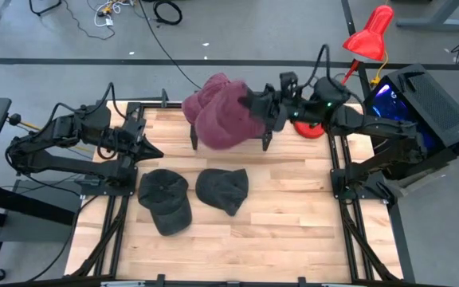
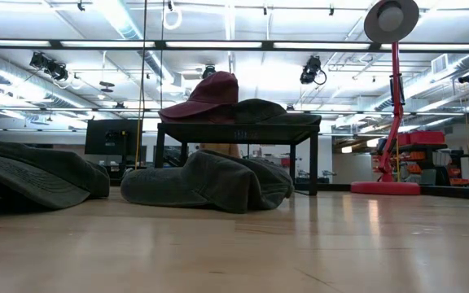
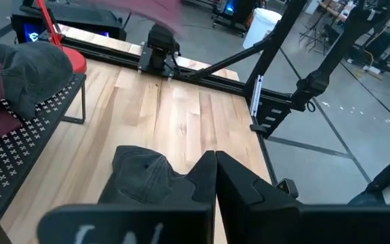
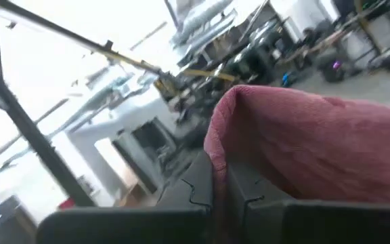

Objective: Pick & Place hat
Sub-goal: Put the red cap on top of the stacked red caps on the shelf

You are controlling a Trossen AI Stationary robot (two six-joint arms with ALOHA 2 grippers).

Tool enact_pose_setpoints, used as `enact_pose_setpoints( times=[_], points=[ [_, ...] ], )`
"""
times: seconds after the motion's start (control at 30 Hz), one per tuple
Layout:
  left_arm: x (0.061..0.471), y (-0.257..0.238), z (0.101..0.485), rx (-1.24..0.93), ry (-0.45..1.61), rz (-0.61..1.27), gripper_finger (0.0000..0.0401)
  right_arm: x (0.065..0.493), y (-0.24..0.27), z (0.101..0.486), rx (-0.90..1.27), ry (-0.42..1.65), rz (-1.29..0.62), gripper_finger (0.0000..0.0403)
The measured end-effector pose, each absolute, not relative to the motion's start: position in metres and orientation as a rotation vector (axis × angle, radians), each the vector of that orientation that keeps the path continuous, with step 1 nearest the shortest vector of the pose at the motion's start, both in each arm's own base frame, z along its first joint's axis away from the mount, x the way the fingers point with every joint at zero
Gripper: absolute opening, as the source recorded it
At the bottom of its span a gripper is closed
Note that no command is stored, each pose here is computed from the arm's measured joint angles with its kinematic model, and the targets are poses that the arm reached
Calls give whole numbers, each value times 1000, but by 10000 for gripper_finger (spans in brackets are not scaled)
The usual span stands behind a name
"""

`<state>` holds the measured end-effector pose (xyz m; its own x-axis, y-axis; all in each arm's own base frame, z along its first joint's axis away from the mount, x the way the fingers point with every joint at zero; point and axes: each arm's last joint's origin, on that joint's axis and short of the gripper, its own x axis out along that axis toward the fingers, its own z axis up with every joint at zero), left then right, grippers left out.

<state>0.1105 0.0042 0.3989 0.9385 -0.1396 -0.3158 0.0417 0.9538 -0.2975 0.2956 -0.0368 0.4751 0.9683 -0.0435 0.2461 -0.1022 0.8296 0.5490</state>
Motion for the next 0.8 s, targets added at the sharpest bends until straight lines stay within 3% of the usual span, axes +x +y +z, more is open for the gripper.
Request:
enact_pose_setpoints(
  times=[0.17, 0.4, 0.6, 0.8],
  points=[
    [111, 4, 399, -290, 341, -91, 9, 295, -47, 489, 612, -316, -13, 6],
    [111, 5, 399, -315, 341, -70, 15, 329, -61, 494, 636, -333, -42, 6],
    [111, 5, 399, -319, 339, -70, 35, 356, -79, 491, 643, -345, -103, 6],
    [111, 5, 399, -320, 339, -70, 33, 373, -109, 479, 790, -411, -153, 6]
  ],
)
